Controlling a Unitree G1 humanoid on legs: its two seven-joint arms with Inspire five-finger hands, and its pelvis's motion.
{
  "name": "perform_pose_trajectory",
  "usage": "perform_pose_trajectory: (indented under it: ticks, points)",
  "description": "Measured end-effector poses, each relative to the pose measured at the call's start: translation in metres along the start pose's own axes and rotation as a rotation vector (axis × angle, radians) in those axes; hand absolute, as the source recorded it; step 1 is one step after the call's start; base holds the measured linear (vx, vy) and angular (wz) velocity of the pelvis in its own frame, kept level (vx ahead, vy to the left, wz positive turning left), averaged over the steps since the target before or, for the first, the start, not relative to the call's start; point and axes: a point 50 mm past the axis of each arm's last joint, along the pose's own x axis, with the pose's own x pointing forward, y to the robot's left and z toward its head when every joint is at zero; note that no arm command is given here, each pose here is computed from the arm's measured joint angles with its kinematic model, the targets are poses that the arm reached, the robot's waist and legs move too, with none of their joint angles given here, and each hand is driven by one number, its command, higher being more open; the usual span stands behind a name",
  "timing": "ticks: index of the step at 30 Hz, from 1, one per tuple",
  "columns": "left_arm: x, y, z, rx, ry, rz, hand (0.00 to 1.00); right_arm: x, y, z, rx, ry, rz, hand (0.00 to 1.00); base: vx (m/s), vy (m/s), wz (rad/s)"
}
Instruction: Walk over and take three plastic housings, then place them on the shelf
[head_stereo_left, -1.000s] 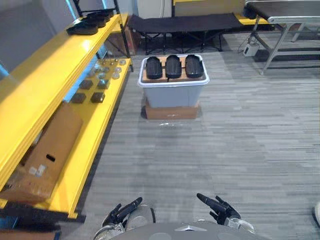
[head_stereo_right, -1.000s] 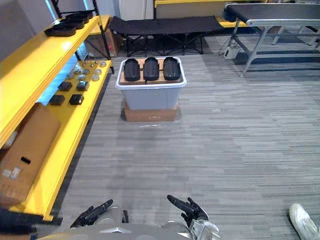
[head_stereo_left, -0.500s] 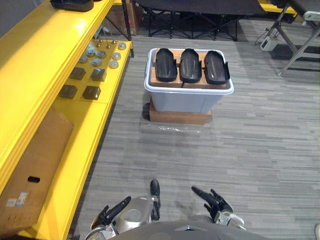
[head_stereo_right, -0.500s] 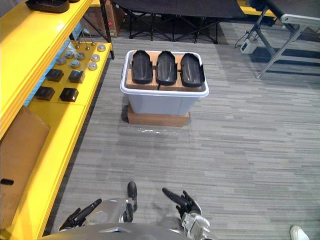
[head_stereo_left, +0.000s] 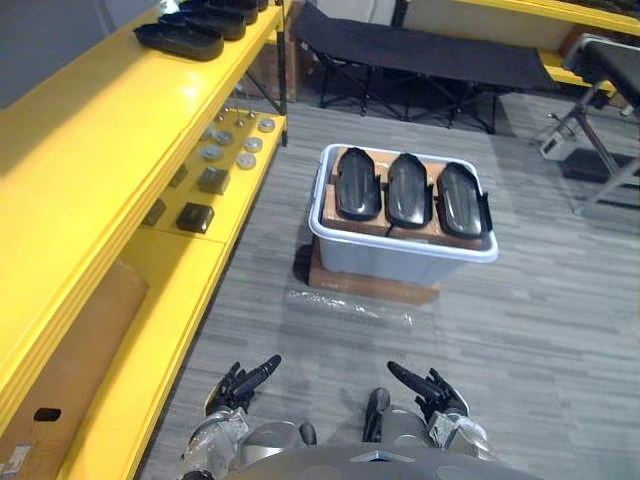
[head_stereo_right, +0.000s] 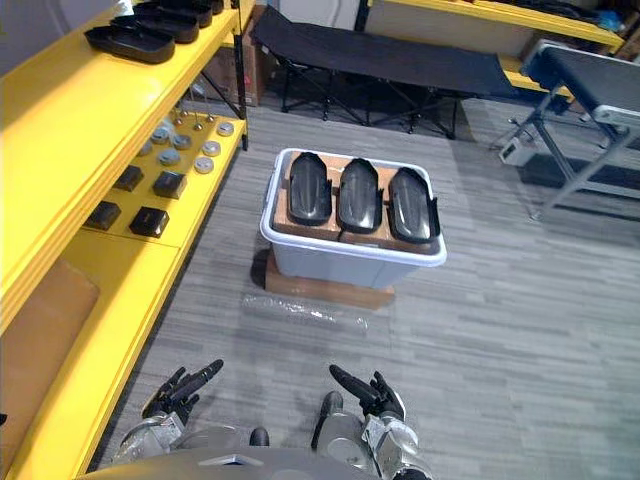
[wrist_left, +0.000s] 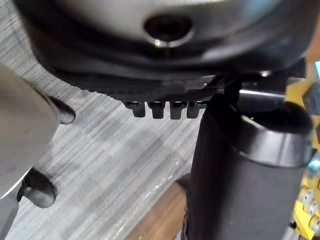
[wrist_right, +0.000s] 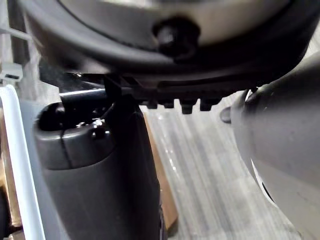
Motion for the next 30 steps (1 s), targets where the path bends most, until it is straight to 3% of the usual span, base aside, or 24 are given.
perform_pose_trajectory:
  ticks: [6, 12, 17, 30]
  points:
    - [-0.002, 0.003, -0.011, -0.037, 0.032, 0.026, 1.00, -0.007, -0.023, -0.003, 0.006, -0.006, -0.064, 1.00, 0.32, -0.147, 0.32]
    - [0.000, -0.001, -0.002, 0.045, 0.015, -0.003, 1.00, -0.006, -0.022, 0.008, 0.033, -0.100, -0.102, 1.00, 0.19, 0.100, 0.18]
    - [0.001, 0.012, 0.013, 0.152, -0.014, 0.015, 1.00, -0.004, -0.015, 0.014, 0.031, -0.125, -0.092, 1.00, 0.07, 0.166, -0.21]
    - [0.000, 0.011, 0.006, 0.184, 0.013, 0.016, 1.00, -0.013, -0.028, -0.011, 0.026, -0.057, -0.120, 1.00, -0.04, 0.011, -0.05]
